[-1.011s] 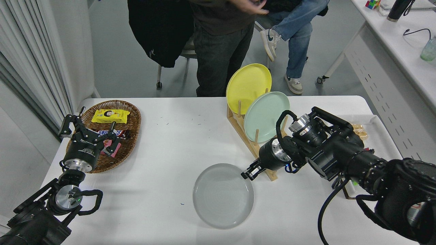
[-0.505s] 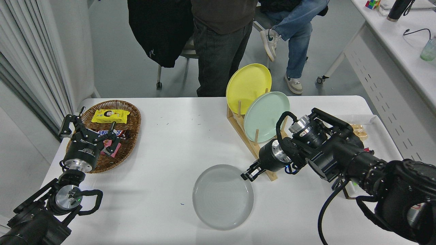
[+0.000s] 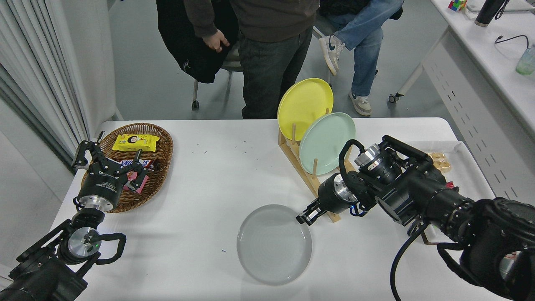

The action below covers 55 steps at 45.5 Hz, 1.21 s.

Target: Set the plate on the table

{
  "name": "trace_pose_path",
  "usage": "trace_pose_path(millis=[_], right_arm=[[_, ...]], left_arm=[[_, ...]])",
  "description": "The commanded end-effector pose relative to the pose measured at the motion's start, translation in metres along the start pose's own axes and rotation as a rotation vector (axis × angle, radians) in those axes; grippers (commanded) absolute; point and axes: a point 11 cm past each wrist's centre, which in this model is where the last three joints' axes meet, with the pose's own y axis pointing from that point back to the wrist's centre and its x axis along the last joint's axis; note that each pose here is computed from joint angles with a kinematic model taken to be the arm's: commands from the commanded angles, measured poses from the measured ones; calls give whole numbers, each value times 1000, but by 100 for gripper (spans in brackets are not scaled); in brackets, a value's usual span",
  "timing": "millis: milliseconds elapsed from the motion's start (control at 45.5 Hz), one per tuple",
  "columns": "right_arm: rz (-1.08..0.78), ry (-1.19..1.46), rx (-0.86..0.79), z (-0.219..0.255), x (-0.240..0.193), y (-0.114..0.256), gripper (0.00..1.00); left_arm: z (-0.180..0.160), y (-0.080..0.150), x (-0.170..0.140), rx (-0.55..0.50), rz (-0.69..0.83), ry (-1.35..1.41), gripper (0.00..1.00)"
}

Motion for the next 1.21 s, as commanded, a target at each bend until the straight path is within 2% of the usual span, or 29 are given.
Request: trace_pose_path(millis=[0,242,374,549,1187], right_arm=[[1,-1,1,0,0,0,58],[-11,29,-1,3,-3,-1,61],[-40,124,17,8,-9,-1,87],[-78,168,13,10,-15,0,96],[-117,472,91,29,-40,8,97]], left_arm=[[0,0,0,0,0,0,98],[0,0,0,0,0,0,98],[0,0,0,0,0,0,98],[0,0,0,0,0,0,98],[0,0,0,0,0,0,98]])
